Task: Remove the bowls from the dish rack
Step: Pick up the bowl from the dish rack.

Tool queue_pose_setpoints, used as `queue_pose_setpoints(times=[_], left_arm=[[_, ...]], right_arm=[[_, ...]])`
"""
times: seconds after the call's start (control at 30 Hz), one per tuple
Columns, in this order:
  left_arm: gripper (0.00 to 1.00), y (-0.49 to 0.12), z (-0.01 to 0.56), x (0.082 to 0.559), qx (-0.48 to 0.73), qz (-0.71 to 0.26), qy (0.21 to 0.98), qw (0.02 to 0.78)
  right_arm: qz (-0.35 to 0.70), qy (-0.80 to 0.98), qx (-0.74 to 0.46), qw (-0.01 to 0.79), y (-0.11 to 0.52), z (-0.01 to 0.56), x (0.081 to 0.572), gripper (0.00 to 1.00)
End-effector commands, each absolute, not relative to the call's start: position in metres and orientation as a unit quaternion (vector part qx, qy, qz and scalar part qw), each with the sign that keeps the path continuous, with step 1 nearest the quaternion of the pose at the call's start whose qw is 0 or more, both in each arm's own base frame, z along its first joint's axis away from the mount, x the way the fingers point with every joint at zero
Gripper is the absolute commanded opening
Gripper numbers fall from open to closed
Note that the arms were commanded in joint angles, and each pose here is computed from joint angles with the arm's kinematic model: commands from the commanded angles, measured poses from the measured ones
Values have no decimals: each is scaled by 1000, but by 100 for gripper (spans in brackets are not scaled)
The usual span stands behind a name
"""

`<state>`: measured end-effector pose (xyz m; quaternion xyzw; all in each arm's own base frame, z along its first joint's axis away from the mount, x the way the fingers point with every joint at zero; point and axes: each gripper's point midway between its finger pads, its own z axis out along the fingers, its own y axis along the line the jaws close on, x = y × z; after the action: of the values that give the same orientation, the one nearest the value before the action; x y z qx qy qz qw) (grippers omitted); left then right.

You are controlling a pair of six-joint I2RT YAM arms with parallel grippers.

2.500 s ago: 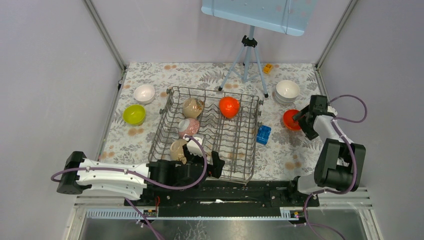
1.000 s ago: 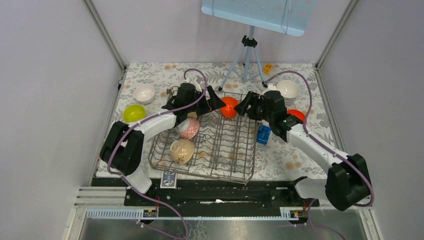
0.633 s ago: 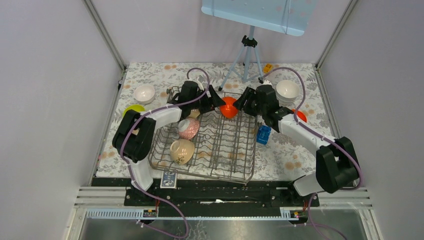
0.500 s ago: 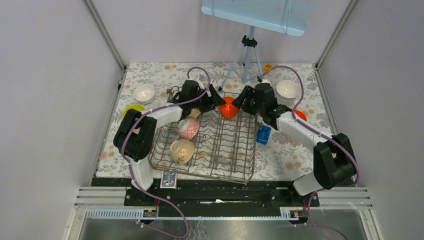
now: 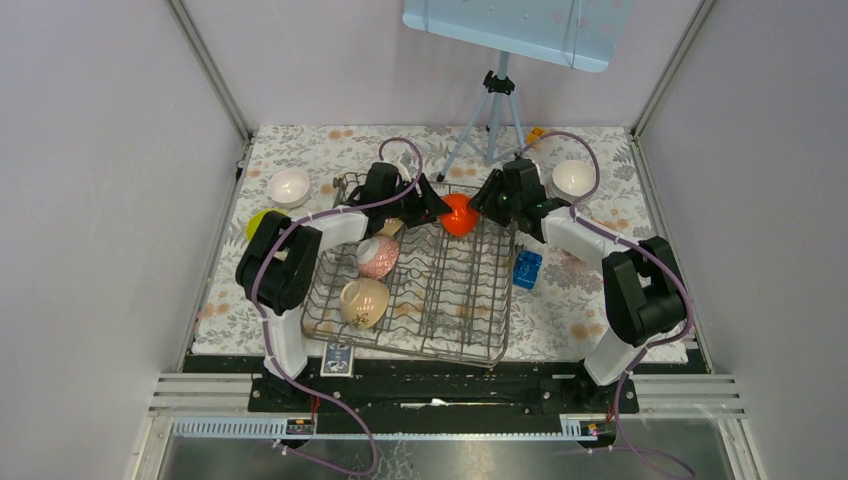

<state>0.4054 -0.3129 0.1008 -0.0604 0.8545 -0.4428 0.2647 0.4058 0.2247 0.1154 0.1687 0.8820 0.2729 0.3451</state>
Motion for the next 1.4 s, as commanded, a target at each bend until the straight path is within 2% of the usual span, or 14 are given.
queue_pose_setpoints(times=[0.0,0.23,0.43,0.53,0.7,1.37], left_arm=[[62,-326,133,420,-38,-491,820,293],[54,-332,132,419,-39,-510,814,277],[51,-333,136,418,-37,-517,808,279],[51,-332,137,418,-37,-515,809,283],[58,-328,138,421,-36,-504,812,292],[58,-328,160,423,-25,-513,799,312]], right_arm=[[292,870,181,354,228,133,419,53],[299,872,194,336,224,122,419,50],[302,874,197,325,223,115,417,48],[302,874,199,324,221,113,417,48],[303,874,200,323,219,113,416,48],[302,875,203,320,213,109,415,48]])
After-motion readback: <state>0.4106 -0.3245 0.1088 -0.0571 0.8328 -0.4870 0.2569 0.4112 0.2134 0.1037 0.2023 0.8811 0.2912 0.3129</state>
